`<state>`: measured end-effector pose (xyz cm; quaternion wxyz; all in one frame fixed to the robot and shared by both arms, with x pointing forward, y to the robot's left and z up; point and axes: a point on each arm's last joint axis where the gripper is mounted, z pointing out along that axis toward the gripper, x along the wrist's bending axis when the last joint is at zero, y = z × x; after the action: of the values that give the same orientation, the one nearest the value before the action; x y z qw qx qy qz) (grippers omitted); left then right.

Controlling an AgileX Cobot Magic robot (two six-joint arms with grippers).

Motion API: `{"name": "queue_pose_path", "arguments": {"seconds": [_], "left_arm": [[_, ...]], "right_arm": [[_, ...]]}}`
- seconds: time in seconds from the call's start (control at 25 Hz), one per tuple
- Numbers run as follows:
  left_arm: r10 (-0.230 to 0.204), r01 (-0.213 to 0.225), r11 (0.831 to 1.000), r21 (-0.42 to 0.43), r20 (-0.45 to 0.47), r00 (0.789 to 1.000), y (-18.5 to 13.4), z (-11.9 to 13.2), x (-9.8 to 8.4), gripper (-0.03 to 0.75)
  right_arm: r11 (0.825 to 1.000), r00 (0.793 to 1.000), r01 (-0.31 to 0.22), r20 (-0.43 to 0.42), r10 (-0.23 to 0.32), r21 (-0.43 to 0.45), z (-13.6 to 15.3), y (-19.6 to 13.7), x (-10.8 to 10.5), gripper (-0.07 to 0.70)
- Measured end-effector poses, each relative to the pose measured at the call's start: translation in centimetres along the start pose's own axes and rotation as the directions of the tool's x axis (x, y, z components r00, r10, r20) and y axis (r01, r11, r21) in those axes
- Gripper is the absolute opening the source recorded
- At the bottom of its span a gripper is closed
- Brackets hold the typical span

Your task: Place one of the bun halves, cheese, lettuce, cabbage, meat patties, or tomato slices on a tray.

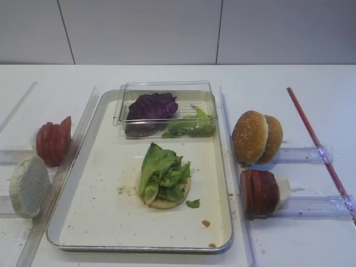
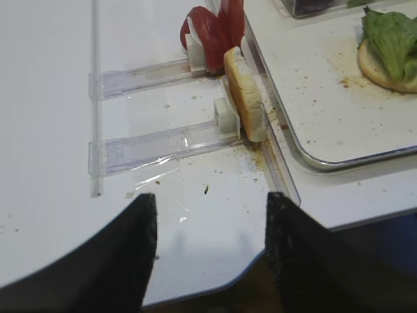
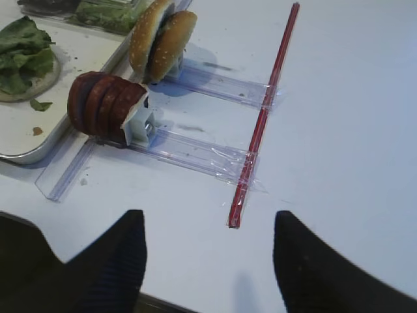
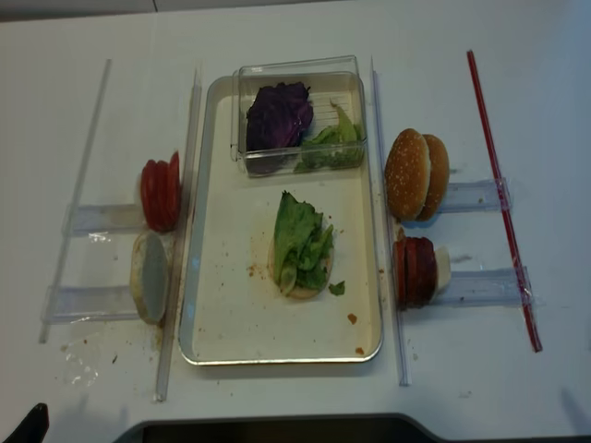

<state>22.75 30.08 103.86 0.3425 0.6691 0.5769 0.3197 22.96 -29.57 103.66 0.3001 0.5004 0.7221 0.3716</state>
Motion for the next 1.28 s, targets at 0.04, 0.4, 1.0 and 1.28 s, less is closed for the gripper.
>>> {"name": "queue_pose_path", "arguments": {"seconds": [0.04,0.4,1.0,1.28], "left_arm": [[0.0,0.0,1.0,0.0,0.0,1.0,0.0,0.0,0.0,0.358],[0.0,0.0,1.0,0.0,0.0,1.0,0.0,0.0,0.0,0.358],[0.0,0.0,1.0,0.0,0.0,1.0,0.0,0.0,0.0,0.358],[0.0,0.0,1.0,0.0,0.0,1.0,0.0,0.0,0.0,0.358]], "right_arm": [[1.0,1.0,0.0,0.0,0.0,0.0,0.0,0.0,0.0,0.456],[0.999,0.996,-0.046,0.071,0.046,0.004,0.05,0.04,0.06,0.456],[0.998,0.994,-0.059,0.091,0.058,0.004,0.06,0.05,0.07,0.456],[0.998,0.994,-0.059,0.091,0.058,0.004,0.06,0.05,0.07,0.455]]}}
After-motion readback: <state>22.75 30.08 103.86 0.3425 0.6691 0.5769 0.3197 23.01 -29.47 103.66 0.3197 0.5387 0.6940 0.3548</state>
